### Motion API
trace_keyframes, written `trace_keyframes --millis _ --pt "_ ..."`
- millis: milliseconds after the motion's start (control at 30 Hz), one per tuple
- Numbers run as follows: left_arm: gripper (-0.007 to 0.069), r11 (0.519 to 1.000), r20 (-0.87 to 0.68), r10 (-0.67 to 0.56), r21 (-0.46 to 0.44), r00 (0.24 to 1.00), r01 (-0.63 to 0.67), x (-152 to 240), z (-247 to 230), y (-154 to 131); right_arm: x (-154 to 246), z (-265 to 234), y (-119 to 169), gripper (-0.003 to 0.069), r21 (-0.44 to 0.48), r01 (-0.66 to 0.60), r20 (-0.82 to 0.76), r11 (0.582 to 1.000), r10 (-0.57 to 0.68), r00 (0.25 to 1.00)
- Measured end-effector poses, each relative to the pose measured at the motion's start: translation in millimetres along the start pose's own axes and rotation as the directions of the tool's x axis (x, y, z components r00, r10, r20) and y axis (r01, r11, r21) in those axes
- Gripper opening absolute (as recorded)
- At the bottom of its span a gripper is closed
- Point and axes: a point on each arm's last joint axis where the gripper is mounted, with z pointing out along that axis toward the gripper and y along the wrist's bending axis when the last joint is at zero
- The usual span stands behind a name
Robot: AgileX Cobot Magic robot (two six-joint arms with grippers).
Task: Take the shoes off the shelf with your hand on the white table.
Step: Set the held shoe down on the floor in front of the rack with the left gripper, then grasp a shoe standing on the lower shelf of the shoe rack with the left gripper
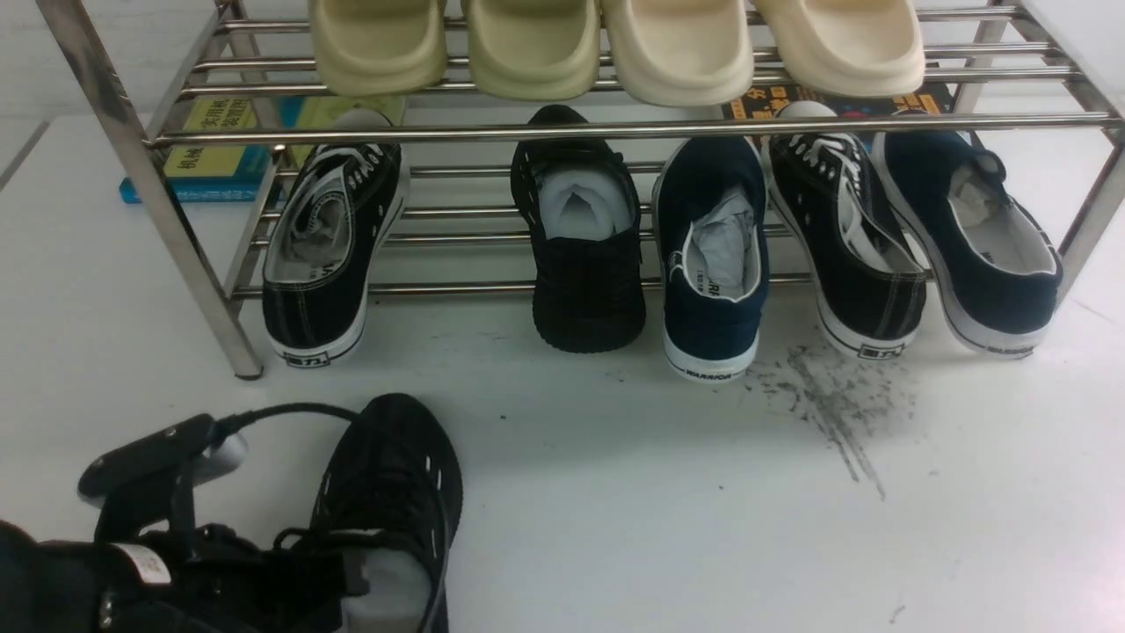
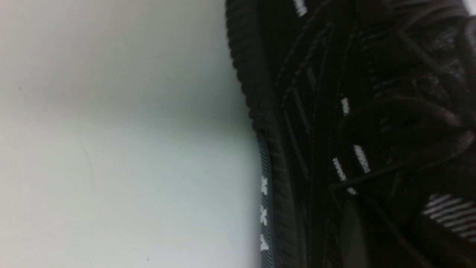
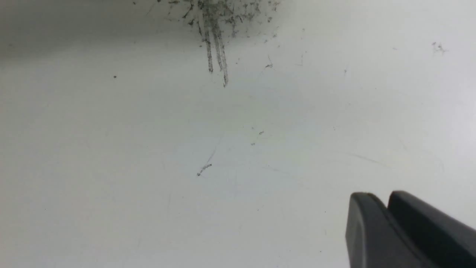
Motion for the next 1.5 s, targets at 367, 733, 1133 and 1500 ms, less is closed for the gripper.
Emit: trace_keyframes --millis 367,733,1133,1500 --pt "0.0173 1.0 -0.015 0.027 -0.015 1.0 -0.027 -3 4 -1 1 0 0 0.011 0.0 -0.001 -0.008 1.0 0.001 1.0" --pt "0.0415 0.991 -0.11 0.134 0.007 0.985 -0.134 -45 -33 -38 4 0 0 0.012 0.001 -0.001 -0.039 1.0 0.001 0.999" --pt "0.0281 0.993 0.072 0.12 -0.001 0.99 -0.12 -114 -84 -80 5 0 -3 0.0123 0.03 0.042 -0.055 0.999 -0.041 0.998" --pt "0.0036 0.991 -0.048 0.104 0.093 0.993 -0.1 -158 -23 -111 36 0 -8 -0.0014 0.027 0.055 0.115 0.998 -0.058 0.992"
